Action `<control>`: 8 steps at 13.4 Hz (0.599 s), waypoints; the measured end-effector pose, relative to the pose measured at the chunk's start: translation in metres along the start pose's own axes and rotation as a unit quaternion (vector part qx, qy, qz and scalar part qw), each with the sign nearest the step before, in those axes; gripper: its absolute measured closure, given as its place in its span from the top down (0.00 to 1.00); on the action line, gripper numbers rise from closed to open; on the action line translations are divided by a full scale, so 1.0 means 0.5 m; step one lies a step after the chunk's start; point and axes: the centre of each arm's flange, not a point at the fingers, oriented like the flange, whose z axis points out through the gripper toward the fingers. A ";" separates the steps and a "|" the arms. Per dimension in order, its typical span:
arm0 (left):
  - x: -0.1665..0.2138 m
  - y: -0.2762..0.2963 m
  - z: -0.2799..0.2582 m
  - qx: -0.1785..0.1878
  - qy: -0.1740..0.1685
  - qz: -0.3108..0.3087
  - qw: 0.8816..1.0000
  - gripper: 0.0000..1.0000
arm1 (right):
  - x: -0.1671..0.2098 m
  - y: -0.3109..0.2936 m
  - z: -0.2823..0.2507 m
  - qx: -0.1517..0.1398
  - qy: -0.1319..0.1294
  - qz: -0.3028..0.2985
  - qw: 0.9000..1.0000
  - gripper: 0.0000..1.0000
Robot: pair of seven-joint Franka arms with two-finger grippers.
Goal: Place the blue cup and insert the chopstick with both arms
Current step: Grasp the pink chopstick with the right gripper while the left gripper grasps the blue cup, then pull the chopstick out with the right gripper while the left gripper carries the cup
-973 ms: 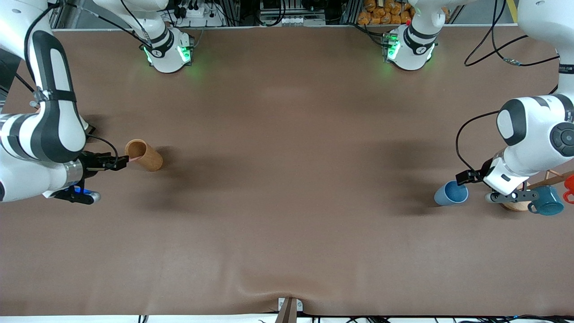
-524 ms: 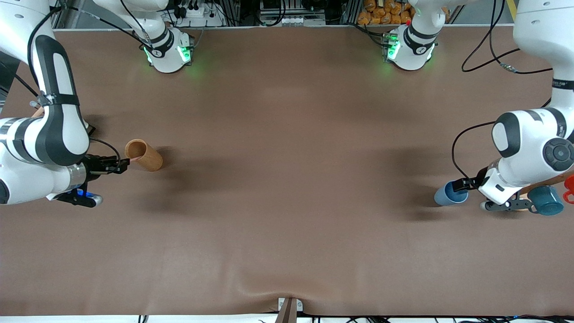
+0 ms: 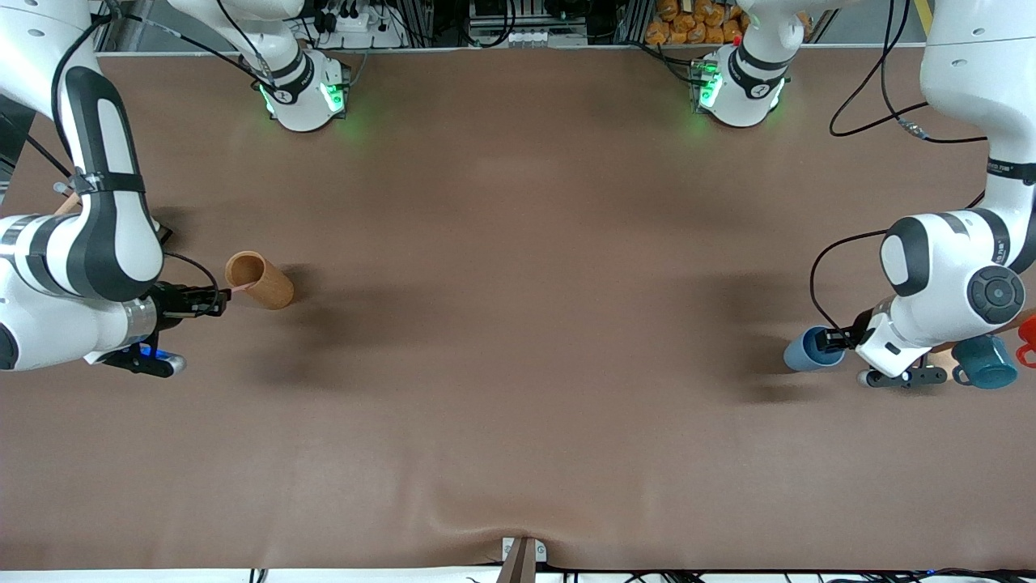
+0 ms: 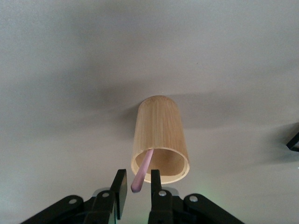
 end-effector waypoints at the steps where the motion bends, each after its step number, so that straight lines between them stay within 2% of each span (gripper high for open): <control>1: 0.000 0.000 0.002 0.000 -0.001 0.000 1.000 0.35 | 0.001 0.000 0.001 0.000 0.001 0.000 1.000 0.22; 3: 0.001 0.000 0.002 0.000 0.000 0.000 1.000 0.11 | 0.002 0.000 0.002 0.000 0.001 0.000 1.000 0.16; 4: 0.002 0.001 0.000 0.000 0.000 0.000 1.000 0.05 | 0.002 0.000 0.001 0.000 0.001 0.000 1.000 0.16; 8: 0.007 0.016 -0.011 -0.002 0.004 0.006 1.000 0.05 | 0.002 0.000 -0.001 0.001 0.001 0.000 1.000 0.09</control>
